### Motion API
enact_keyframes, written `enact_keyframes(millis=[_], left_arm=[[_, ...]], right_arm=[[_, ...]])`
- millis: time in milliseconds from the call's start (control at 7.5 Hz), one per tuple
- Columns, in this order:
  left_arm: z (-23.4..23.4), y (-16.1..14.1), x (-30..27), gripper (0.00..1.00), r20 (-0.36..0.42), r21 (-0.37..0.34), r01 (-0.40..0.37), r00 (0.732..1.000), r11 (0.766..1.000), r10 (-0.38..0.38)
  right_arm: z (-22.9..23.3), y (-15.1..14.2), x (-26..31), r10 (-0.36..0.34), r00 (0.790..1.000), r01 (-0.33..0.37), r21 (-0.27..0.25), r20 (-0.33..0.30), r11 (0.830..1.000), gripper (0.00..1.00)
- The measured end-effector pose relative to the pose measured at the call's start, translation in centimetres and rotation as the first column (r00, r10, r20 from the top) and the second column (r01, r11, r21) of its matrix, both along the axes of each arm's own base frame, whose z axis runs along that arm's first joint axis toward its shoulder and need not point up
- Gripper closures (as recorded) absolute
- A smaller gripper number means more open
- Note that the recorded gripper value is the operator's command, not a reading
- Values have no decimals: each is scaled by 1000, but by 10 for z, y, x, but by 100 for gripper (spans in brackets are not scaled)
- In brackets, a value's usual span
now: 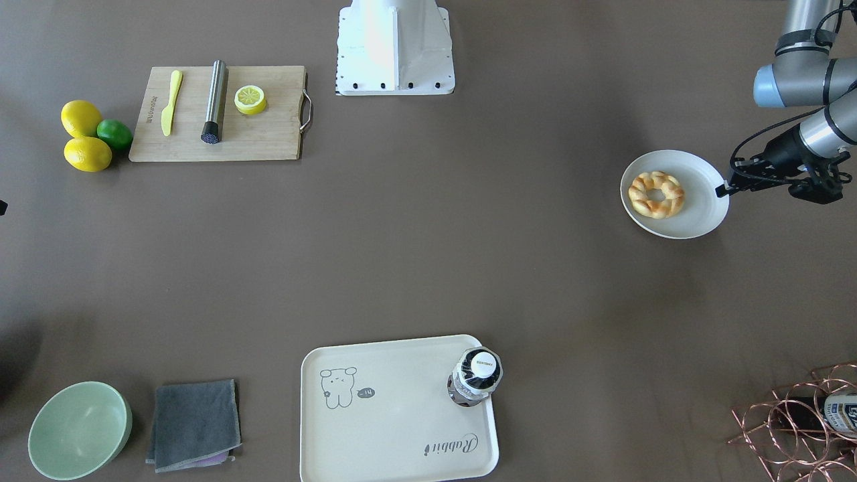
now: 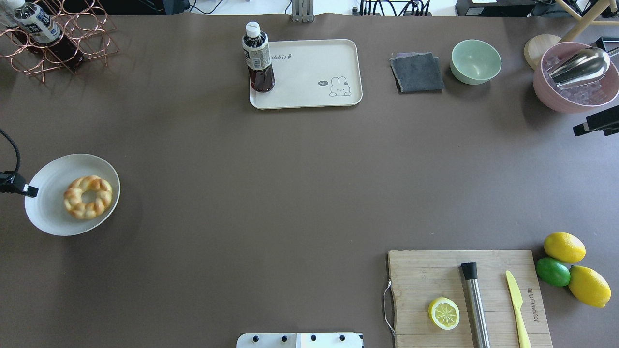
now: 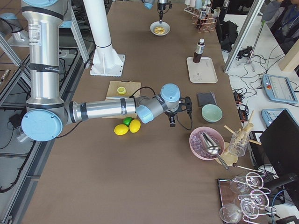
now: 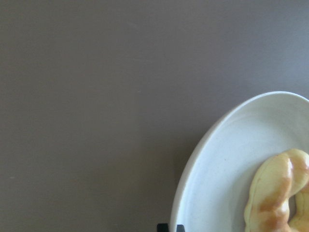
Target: Place donut on tray
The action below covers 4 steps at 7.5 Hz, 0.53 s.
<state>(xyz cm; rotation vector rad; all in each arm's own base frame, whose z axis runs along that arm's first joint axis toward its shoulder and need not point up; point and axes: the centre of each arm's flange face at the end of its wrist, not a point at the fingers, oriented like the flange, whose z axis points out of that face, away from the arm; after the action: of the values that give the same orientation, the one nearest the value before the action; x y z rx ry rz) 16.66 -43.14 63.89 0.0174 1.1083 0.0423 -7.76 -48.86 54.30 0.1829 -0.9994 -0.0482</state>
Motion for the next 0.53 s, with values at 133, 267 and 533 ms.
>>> enact_keyframes(millis=[133, 267, 533], left_arm=[[-32, -15, 9, 100, -45, -62, 29, 998, 998, -32], [-64, -28, 18, 100, -78, -117, 59, 995, 991, -68], [-143, -36, 46, 100, -143, -218, 95, 981, 971, -128]], right_arm=[[-21, -13, -13, 14, 1000, -14, -11, 18, 1000, 10], [-42, -24, -31, 17, 999, -16, -25, 39, 1000, 10], [-96, -33, -78, 24, 995, -17, -76, 96, 997, 9]])
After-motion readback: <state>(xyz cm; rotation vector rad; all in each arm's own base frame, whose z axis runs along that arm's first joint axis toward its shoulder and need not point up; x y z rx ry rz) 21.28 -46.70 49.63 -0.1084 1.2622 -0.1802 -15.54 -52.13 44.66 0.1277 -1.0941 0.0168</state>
